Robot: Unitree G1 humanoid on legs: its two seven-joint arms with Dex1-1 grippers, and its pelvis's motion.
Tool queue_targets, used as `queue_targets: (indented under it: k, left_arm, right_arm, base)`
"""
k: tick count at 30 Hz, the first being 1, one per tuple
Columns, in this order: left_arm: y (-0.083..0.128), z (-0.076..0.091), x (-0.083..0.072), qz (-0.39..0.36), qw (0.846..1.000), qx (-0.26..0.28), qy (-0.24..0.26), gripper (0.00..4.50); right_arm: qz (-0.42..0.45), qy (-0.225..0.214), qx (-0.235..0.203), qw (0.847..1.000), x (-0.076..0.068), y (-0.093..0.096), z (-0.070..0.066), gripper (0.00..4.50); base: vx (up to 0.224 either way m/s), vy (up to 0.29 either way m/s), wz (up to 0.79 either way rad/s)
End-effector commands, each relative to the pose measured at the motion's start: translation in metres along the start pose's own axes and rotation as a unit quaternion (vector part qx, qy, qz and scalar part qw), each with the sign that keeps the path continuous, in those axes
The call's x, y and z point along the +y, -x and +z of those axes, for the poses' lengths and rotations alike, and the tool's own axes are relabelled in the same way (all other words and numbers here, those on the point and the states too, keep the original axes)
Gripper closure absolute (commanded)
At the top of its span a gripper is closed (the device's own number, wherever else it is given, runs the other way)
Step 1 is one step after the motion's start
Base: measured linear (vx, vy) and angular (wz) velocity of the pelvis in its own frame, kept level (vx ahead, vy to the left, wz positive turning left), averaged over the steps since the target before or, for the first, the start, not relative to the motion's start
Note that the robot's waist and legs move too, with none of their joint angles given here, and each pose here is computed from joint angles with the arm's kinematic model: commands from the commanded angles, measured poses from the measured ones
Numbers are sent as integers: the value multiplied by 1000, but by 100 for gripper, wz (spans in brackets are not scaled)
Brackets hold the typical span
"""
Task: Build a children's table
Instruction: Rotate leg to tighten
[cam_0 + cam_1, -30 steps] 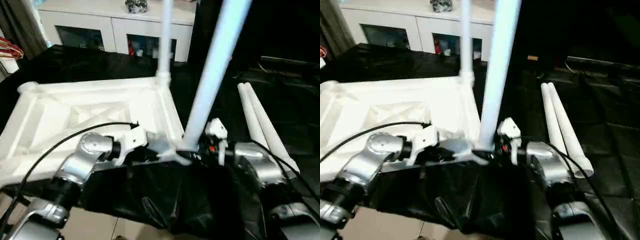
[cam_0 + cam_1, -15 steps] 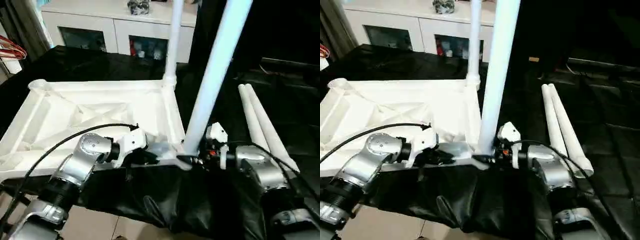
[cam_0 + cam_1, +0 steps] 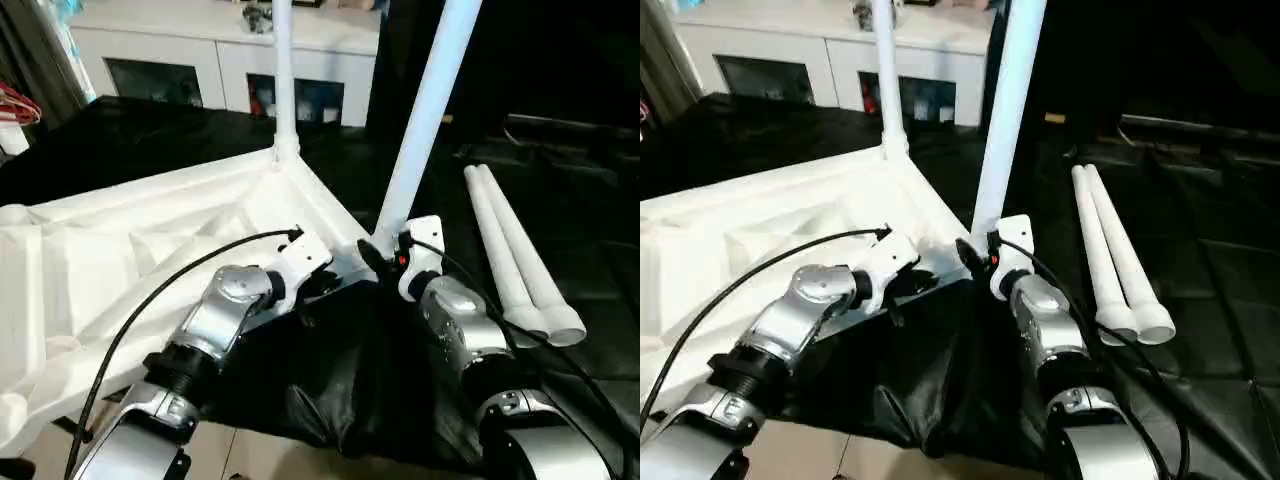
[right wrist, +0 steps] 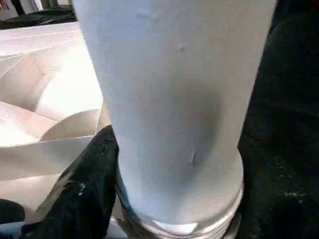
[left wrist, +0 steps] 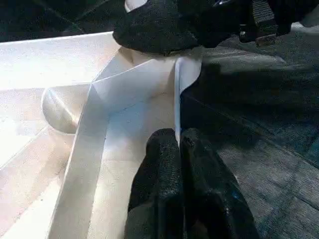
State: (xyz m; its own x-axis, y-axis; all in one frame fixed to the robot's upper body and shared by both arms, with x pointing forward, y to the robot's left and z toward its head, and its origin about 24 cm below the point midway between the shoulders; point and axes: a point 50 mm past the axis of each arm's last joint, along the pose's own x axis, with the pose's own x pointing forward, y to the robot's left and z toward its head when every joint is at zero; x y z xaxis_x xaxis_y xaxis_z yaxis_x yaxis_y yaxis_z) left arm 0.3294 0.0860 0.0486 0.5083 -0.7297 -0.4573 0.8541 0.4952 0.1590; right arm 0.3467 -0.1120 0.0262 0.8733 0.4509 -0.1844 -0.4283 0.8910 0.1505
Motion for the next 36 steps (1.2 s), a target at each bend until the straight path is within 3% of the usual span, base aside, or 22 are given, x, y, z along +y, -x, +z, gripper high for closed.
queue_targets:
  k: [1, 7, 11, 15, 21, 23, 24, 27, 36]
  left_arm:
    - [-8, 19, -6, -12, 999, -29, -30, 450]
    - [-1, 11, -6, -32, 999, -23, -36, 450]
    - [10, 4, -8, -73, 996, -19, -49, 450]
    - [19, -2, -7, -95, 994, -16, -58, 450]
    - [38, -14, -7, -148, 987, -1, -66, 450]
    - [41, -15, -7, -154, 986, 2, -66, 450]
    - [45, -17, -6, -165, 984, 6, -67, 450]
    - [49, -19, -5, -173, 982, 12, -69, 450]
    - [50, -19, -3, -168, 983, 14, -70, 450]
  right_arm:
    - [78, -11, 16, 997, 30, -8, -8, 87]
    - [108, 37, 12, 993, 22, -4, -3, 52]
    - [185, 67, 20, 980, 14, 7, 0, 52]
    - [246, 81, 38, 965, 9, 18, -1, 52]
    - [362, 106, 73, 923, 2, 43, -4, 52]
    - [374, 112, 80, 917, 1, 46, -5, 52]
    - [392, 117, 93, 908, 1, 51, -7, 77]
    - [405, 124, 102, 900, 1, 54, -7, 88]
    - [415, 115, 105, 896, 6, 56, -10, 166]
  base:
    - [0, 0, 0]
    - [0, 0, 0]
    - [0, 0, 0]
    - [0, 0, 0]
    - [0, 0, 0]
    - [0, 0, 0]
    - [0, 0, 0]
    - [0, 0, 0]
    - [0, 0, 0]
